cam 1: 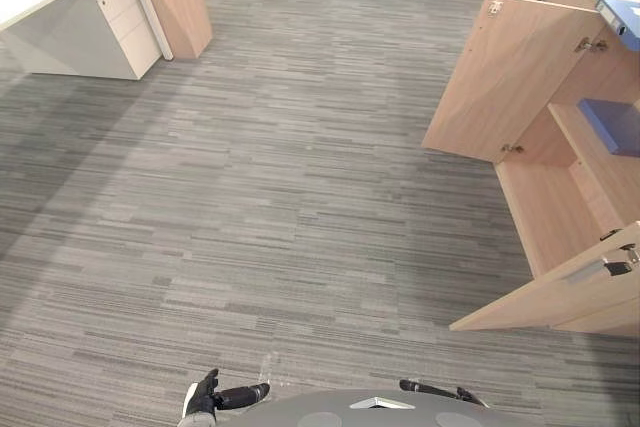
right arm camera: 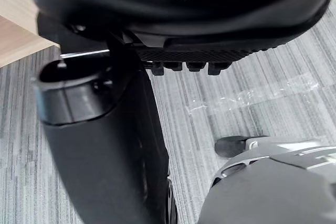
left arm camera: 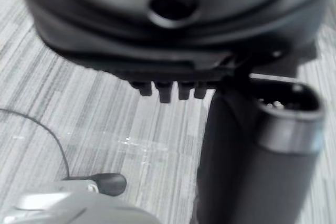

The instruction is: Walk over to the cabinet, pick up the folder, carry it to the office cabinet, place the folder inside the office cabinet, then close the office cabinet door

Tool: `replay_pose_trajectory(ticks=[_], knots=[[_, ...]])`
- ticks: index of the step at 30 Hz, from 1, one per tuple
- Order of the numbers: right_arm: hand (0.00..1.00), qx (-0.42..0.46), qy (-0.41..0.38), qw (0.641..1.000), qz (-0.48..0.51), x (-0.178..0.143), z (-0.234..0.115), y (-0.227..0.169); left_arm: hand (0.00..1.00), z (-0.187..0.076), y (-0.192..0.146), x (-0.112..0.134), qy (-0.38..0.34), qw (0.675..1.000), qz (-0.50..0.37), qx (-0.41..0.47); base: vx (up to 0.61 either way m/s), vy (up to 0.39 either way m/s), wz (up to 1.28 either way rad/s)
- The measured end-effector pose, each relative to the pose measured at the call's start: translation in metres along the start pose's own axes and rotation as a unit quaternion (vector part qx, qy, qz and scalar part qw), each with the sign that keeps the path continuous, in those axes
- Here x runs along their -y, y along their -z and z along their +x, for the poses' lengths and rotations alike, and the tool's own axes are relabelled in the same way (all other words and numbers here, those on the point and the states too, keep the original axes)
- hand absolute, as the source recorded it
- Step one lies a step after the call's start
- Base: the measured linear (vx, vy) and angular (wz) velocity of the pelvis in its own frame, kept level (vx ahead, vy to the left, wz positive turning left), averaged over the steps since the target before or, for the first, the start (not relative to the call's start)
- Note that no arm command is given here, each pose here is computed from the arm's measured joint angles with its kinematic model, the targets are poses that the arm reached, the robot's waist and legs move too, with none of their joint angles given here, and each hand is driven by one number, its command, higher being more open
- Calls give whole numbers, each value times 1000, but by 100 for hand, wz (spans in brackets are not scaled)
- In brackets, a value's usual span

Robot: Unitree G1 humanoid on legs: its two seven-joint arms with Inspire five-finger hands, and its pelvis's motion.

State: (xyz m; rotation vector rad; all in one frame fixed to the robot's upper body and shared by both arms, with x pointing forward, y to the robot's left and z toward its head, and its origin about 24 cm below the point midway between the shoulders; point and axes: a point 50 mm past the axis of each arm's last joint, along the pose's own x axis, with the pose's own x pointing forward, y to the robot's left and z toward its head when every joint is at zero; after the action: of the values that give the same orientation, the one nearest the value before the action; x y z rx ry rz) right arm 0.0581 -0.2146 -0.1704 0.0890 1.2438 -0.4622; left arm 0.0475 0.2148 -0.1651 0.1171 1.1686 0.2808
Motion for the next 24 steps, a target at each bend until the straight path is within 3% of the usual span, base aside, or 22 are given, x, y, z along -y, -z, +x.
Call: replay_pose_trajectory(ticks=[15,24], knots=[[100,9,-8,1000,2,-8,1,-11,100,0,-1,-3,-2,1000,-20,2,-47,0,0],[100,11,-2,1000,3,-11,1,-13,100,0,-7,-4,-1,999,30,20,-44,-14,0]])
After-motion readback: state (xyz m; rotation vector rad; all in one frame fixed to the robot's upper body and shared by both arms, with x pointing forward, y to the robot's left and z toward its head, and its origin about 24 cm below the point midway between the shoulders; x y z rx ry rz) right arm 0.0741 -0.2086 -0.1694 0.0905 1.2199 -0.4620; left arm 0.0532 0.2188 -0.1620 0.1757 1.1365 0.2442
